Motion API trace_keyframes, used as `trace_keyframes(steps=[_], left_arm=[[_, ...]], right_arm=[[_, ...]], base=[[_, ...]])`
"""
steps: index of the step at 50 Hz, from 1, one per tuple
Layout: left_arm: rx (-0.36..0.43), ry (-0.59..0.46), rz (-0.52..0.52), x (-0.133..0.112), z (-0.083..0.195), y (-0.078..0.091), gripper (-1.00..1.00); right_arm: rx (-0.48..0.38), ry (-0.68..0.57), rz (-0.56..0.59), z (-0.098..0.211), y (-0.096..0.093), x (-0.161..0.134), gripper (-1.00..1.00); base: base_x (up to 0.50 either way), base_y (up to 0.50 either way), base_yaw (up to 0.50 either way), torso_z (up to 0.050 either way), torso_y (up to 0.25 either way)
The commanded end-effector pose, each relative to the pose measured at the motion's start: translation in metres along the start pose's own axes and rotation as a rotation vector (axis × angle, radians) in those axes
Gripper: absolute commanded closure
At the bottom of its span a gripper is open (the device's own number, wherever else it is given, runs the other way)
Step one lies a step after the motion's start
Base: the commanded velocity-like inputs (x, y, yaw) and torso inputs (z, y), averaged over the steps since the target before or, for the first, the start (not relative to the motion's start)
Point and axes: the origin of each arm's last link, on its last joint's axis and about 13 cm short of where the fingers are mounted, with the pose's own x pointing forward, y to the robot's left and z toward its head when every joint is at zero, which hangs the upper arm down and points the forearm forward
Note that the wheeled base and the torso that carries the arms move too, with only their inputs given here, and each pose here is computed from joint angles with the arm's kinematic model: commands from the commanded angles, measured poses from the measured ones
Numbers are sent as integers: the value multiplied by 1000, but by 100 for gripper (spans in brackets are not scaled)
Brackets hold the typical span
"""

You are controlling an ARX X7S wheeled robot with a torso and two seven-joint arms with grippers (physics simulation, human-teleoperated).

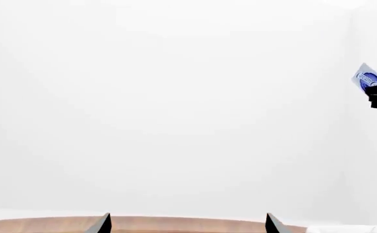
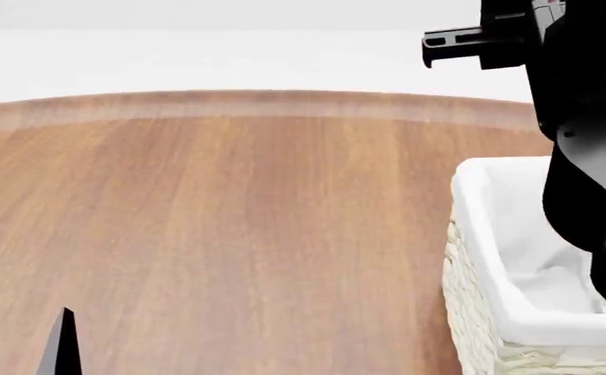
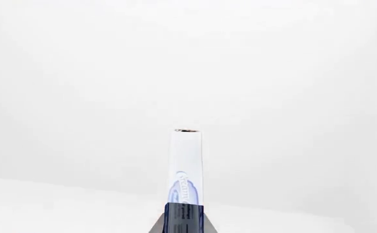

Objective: Pick up the cream cheese box, and put it in the basket.

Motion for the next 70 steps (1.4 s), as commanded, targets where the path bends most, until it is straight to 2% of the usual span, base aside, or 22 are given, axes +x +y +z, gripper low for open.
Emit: trace_keyframes(steps=[1, 3, 4, 8, 9, 10, 12, 14, 15, 19, 27, 29, 31, 32, 43, 56, 64, 70], left_arm=[[2, -6, 8, 2, 2, 3, -100], [1, -6, 12, 2, 1, 4, -100], [1, -7, 12, 2, 2, 4, -100], [2, -5, 12, 2, 1, 4, -100], [1, -6, 11, 2, 1, 3, -100], [1, -6, 12, 2, 0, 3, -100], [0, -6, 13, 3, 1, 4, -100], [1, -8, 14, 3, 1, 4, -100], [1, -8, 18, 4, 1, 5, -100], [1, -9, 18, 4, 2, 4, -100], [0, -8, 16, 3, 2, 4, -100], [-1, -8, 15, 3, 2, 3, -100], [0, -8, 15, 2, 3, 3, -100], [-1, -8, 15, 2, 3, 4, -100], [-4, -6, 14, 3, 3, 4, -100], [0, -5, 10, 3, 1, 3, -100], [0, -5, 10, 3, 2, 3, -100], [2, -4, 10, 3, 1, 3, -100]], right_arm=[[-46, 216, -88, -33, -45, 36, 100], [-23, 248, -85, -38, -49, 38, 100], [-50, 270, -89, -41, -52, 38, 100], [-29, 320, -96, -43, -61, 38, 100], [-28, 384, -86, -46, -63, 38, 100], [-3, 410, -76, -46, -63, 39, 100], [-22, 495, -35, -50, -64, 40, 100], [-14, 506, -61, -50, -66, 43, 100], [29, 521, -56, -48, -66, 45, 100], [82, 624, -24, -53, -65, 43, 100], [78, 735, 46, -58, -66, 36, 100], [114, 778, 41, -59, -67, 35, 100], [90, 797, 30, -63, -69, 35, 100], [111, 803, 40, -64, -69, 35, 100], [91, 907, 46, -83, -67, 32, 100], [70, 951, 73, -99, -68, 24, 100], [14, 959, 163, -102, -69, 15, 100], [13, 967, 169, -104, -73, 10, 100]], base=[[0, 0, 0, 0, 0], [0, 0, 0, 0, 0], [0, 0, 0, 0, 0], [0, 0, 0, 0, 0], [0, 0, 0, 0, 0], [0, 0, 0, 0, 0], [0, 0, 0, 0, 0], [0, 0, 0, 0, 0], [0, 0, 0, 0, 0], [0, 0, 0, 0, 0], [0, 0, 0, 0, 0], [0, 0, 0, 0, 0], [0, 0, 0, 0, 0], [0, 0, 0, 0, 15], [0, 0, 0, 0, 0], [0, 0, 0, 0, 0], [0, 0, 0, 0, 1], [0, 0, 0, 0, 0]])
